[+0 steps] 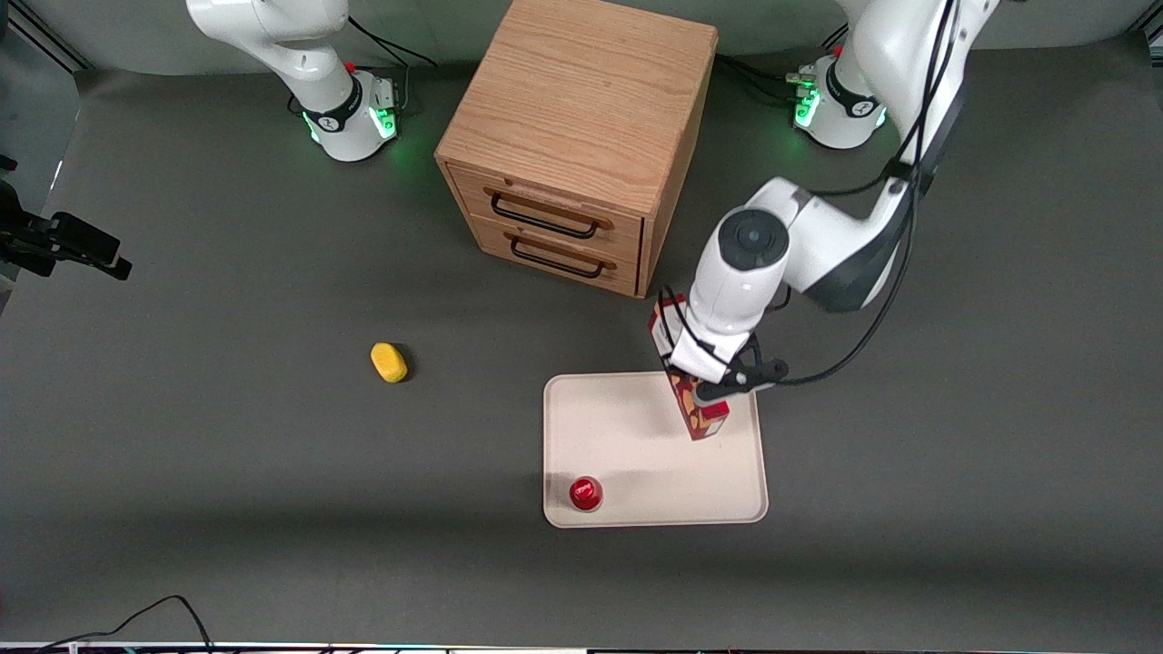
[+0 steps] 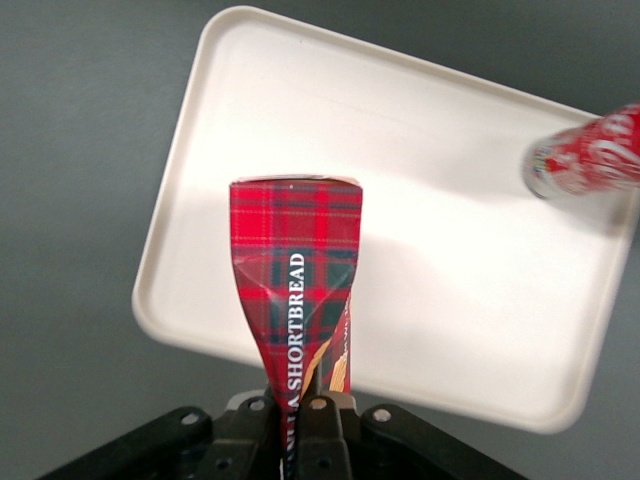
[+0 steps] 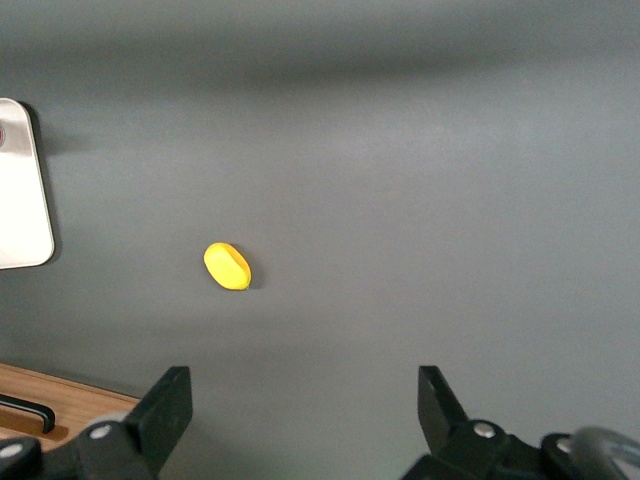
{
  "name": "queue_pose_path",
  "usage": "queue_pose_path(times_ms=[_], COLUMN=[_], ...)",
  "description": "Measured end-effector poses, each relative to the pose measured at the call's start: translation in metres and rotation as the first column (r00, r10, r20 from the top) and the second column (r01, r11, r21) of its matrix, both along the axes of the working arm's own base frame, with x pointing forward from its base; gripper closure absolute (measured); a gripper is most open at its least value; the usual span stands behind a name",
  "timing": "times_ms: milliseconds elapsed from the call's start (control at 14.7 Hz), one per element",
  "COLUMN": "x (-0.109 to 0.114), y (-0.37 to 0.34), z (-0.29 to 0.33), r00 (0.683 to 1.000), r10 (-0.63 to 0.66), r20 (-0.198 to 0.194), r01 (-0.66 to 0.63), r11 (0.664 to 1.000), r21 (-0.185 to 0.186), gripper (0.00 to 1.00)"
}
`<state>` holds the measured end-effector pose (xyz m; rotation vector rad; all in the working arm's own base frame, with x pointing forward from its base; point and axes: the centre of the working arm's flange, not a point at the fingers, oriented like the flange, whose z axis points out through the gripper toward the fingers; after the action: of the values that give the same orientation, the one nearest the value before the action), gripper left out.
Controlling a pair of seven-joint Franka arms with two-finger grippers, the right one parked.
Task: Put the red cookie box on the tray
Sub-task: 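Lower the box onto the tray beside the red ball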
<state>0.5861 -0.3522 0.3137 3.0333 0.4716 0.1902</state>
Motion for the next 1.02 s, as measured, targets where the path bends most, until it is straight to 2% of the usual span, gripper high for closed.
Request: queue_pose_path(times_ms=[204, 476, 748, 1019], x=[0.011, 0.03, 0.055, 0.067], y=[0.008, 0.024, 0.039, 0.046], z=[-0.046, -0.05, -0.054, -0.068], r00=[1.0, 0.999, 0.996, 0.995], r10=[0.013, 0.045, 0.061, 0.065], r20=[-0.012, 0.025, 0.065, 0.072], r01=[-0.014, -0.044, -0.061, -0.065], r11=[1.0, 0.999, 0.998, 0.998], r21=[-0.009, -0.022, -0.011, 0.0], gripper=[0.94, 0.94, 0.94, 0.94])
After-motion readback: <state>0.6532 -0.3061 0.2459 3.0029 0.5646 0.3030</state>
